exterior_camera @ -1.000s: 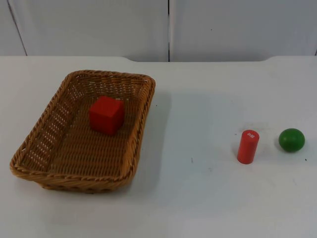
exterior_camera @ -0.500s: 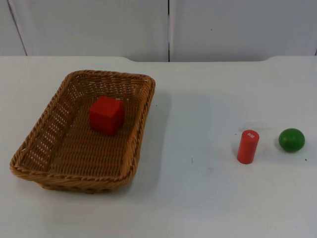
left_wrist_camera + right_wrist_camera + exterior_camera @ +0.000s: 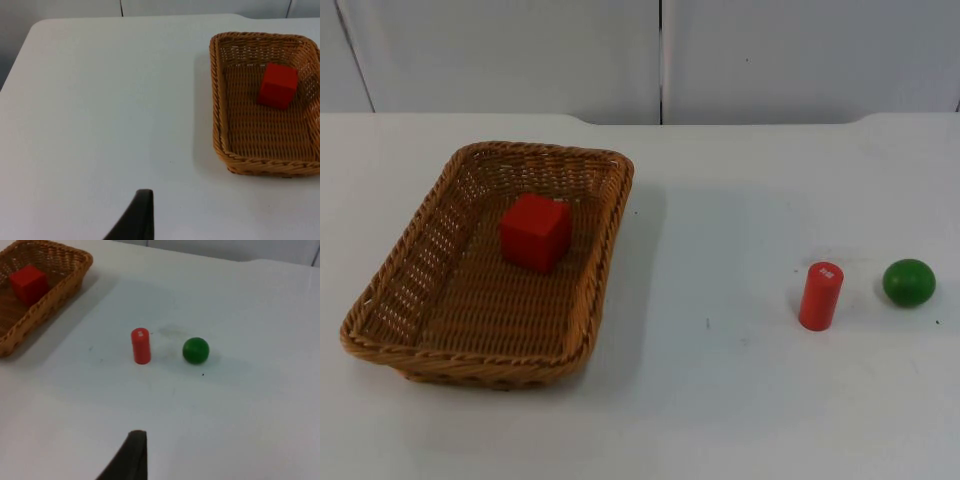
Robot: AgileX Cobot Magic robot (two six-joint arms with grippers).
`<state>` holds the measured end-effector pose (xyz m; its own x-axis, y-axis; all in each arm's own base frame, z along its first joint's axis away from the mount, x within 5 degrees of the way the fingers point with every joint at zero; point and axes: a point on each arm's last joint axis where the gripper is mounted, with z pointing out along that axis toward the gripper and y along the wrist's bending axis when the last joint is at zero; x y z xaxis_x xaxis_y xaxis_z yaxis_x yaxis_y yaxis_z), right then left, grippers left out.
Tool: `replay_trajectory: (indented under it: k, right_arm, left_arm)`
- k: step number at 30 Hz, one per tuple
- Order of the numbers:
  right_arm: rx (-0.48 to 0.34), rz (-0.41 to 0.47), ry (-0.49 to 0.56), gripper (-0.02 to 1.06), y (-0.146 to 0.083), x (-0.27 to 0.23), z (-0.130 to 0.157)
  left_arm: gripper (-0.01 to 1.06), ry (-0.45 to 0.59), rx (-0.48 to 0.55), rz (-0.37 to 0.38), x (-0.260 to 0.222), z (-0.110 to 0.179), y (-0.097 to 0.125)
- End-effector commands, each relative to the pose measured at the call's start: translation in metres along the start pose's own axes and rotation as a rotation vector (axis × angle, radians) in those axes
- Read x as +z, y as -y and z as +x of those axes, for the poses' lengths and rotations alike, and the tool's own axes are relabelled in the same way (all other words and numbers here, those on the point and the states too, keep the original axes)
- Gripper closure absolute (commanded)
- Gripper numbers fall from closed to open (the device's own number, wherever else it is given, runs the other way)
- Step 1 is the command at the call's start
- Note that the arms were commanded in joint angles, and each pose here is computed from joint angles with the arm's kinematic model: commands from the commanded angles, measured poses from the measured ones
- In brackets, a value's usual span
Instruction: Pick up the basket with the left hand and place the object to the left of the red cylinder into the basket with the right hand.
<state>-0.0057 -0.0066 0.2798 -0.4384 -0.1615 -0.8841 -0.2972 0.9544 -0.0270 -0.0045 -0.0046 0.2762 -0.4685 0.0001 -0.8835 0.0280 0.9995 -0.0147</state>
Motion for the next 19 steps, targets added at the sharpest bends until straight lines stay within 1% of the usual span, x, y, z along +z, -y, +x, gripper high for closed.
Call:
replay_trajectory:
  k: [1,15,19]
  right_arm:
    - [0.010,0.022,0.010,-0.01,-0.0008,0.0001,-0.0002]
    - [0.092,0.179,0.005,-0.01,-0.0022,-0.0004,0.0000]
    - [0.108,0.211,0.004,-0.01,-0.0024,-0.0005,0.0001]
  left_arm:
    - [0.00,-0.004,-0.002,0.001,0.0004,0.0014,0.0002]
    - [0.00,-0.004,-0.002,0.001,0.0004,0.0014,0.0002]
    - [0.00,-0.004,-0.002,0.001,0.0004,0.0014,0.0002]
